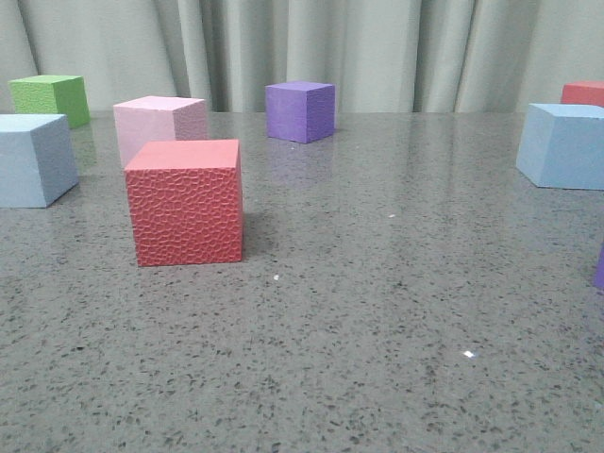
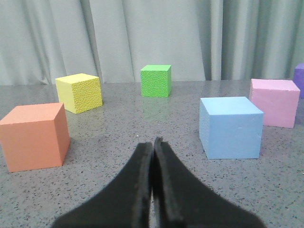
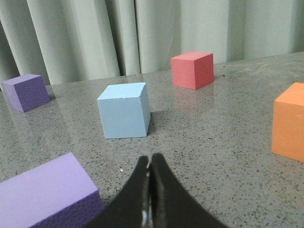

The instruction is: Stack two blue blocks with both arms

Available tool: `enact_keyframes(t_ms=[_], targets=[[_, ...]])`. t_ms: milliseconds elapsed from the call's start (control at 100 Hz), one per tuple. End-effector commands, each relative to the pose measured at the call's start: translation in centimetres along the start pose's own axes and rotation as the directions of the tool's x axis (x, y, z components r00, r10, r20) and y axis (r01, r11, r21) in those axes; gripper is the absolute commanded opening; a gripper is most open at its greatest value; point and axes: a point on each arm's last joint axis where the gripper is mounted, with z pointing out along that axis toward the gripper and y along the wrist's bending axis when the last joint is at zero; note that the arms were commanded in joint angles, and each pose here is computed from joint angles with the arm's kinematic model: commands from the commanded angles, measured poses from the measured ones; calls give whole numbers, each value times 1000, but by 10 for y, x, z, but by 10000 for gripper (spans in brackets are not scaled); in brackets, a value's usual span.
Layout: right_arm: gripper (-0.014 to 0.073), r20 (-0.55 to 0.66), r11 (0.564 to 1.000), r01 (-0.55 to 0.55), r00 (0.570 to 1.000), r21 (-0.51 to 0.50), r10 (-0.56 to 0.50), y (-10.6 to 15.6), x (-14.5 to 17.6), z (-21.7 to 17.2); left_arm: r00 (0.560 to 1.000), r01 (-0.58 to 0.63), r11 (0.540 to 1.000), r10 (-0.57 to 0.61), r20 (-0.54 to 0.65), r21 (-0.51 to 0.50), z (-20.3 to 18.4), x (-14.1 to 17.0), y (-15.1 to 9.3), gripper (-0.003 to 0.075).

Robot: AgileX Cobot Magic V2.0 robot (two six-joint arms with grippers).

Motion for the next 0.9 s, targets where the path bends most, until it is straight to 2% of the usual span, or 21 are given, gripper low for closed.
enact_keyframes(t_ms=[0,690,800,890], targets=[[-69,88,1000,15,996,-22,-14,2,-7,-2,995,2,1000,-3,96,8,-2,-1,0,-19],[-69,88,1000,15,996,-21,-14,2,-7,-2,995,2,1000,-3,97,8,-2,-1,0,-19],[-69,125,999,17,992,-32,-13,3,-12,-2,992,2,1000,-3,127,10,-3,-5,-1,-19],[-69,150,997,66,987,-33,-60,5,-19,-3,991,2,1000,-3,136,11,-3,-12,-1,-20]])
